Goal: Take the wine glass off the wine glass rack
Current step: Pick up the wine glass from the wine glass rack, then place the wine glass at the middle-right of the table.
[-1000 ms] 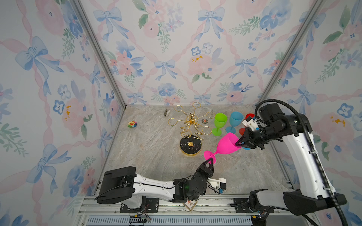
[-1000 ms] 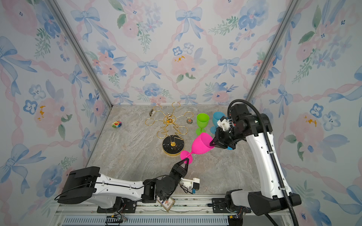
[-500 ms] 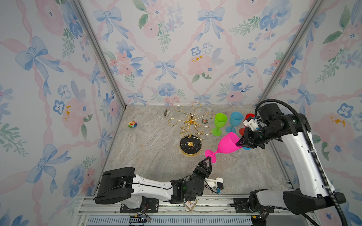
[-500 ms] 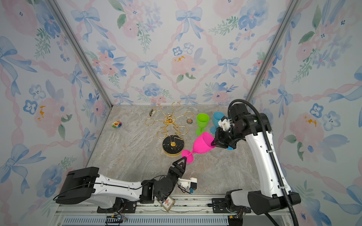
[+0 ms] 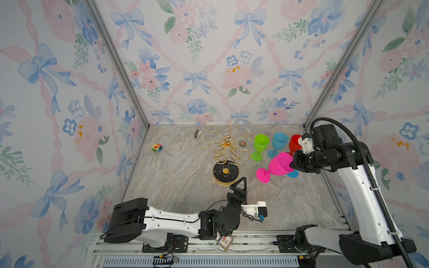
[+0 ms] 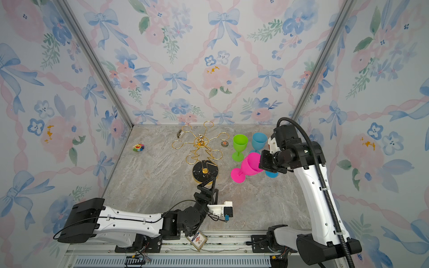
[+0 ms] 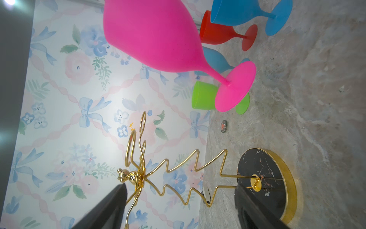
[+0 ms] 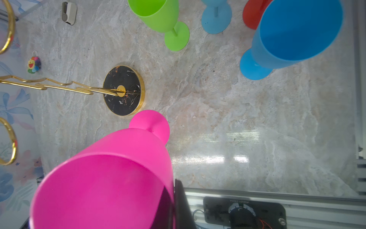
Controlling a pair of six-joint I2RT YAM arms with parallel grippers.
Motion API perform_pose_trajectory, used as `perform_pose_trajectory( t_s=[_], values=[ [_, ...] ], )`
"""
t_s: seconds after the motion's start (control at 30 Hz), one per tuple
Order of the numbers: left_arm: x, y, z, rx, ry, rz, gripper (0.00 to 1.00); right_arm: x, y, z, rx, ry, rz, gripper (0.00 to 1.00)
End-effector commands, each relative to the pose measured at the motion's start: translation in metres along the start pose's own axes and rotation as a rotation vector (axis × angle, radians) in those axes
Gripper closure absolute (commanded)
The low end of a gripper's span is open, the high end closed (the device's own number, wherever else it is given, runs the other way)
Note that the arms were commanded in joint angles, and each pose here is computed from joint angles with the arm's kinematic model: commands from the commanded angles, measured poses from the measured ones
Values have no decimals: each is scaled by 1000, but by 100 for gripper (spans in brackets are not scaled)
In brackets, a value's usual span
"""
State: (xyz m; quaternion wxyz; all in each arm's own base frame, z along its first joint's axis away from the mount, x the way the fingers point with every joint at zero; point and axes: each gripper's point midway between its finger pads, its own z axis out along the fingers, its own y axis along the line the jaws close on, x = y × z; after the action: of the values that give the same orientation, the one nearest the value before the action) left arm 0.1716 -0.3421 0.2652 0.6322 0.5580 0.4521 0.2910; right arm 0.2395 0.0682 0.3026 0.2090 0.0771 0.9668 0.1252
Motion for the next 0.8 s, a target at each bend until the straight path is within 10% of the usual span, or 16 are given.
perform_pose_trajectory(
  t_s=[0.0, 0.77],
  values=[
    [4, 20, -1, -27, 62, -185, 13, -17, -13, -5, 79, -83, -82, 100],
    [31, 99, -30, 48, 65, -974, 3, -53, -49, 38, 324, -70, -233, 100]
  ],
)
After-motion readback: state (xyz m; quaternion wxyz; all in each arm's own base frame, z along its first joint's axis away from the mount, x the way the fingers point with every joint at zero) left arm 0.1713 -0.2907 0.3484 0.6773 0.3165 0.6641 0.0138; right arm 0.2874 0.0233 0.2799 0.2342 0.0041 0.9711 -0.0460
